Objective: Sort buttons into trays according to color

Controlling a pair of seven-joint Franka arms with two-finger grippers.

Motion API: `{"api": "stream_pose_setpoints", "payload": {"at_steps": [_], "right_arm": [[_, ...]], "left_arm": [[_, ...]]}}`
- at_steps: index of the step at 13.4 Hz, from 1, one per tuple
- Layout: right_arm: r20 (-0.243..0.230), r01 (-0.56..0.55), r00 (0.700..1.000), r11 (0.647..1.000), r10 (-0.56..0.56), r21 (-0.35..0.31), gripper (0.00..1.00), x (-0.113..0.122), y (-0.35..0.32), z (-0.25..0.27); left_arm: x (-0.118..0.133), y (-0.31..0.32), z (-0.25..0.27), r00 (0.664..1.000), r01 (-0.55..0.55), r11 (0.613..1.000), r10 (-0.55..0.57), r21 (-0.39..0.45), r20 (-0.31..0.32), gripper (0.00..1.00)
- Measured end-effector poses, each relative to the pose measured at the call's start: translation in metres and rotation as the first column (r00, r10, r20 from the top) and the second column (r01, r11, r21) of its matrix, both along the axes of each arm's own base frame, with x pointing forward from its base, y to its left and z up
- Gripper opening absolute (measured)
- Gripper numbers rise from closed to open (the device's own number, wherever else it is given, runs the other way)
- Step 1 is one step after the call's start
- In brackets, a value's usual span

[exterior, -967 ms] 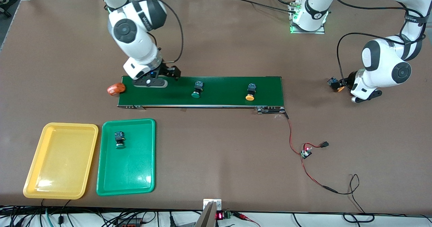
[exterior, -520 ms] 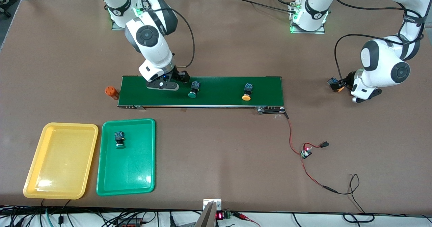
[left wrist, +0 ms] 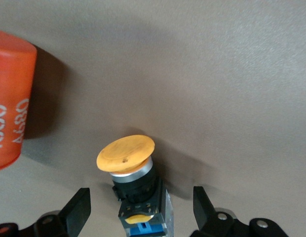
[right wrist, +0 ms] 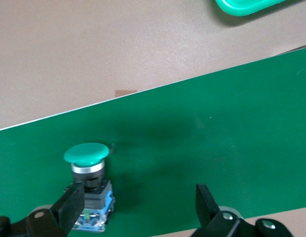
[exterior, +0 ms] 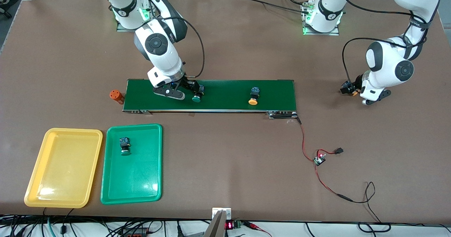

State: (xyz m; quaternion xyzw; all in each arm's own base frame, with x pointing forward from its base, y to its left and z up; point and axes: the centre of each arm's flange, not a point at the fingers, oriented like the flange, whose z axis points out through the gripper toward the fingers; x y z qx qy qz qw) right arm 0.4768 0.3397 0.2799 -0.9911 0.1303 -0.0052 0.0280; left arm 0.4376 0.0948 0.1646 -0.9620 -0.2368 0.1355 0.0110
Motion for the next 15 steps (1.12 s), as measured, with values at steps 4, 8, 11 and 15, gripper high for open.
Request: {"api": "stream_pose_setpoints", "payload": {"at_steps": [4,8,11,15], "right_arm": [[0.015,0.007,1.0,1.0,-0.008,0.013,1.0,0.005,0.007,0.008],[-0.005,-0.013,1.0,1.0,0.013,0.006,1.0,0.0,0.017,-0.015],[-0.005,-0.021,1.0,1.0,0.021,0.008,0.93,0.0,0.02,-0.035],[0.008,-0.032,0.999,0.999,0.032,-0.006,0.64,0.007,0.013,-0.036]], "left_arm": [[0.002,0.0,0.002,1.0,-0.005,1.0,0.005,0.002,0.005,0.47],[0.01,-0.002,0.015,0.999,0.002,1.0,-0.002,0.003,0.035,0.33],[0.032,-0.02,0.044,0.994,0.073,0.997,-0.072,-0.008,0.083,0.33],[0.077,-0.086,0.085,0.921,0.353,0.935,-0.343,-0.027,0.188,0.33]]}}
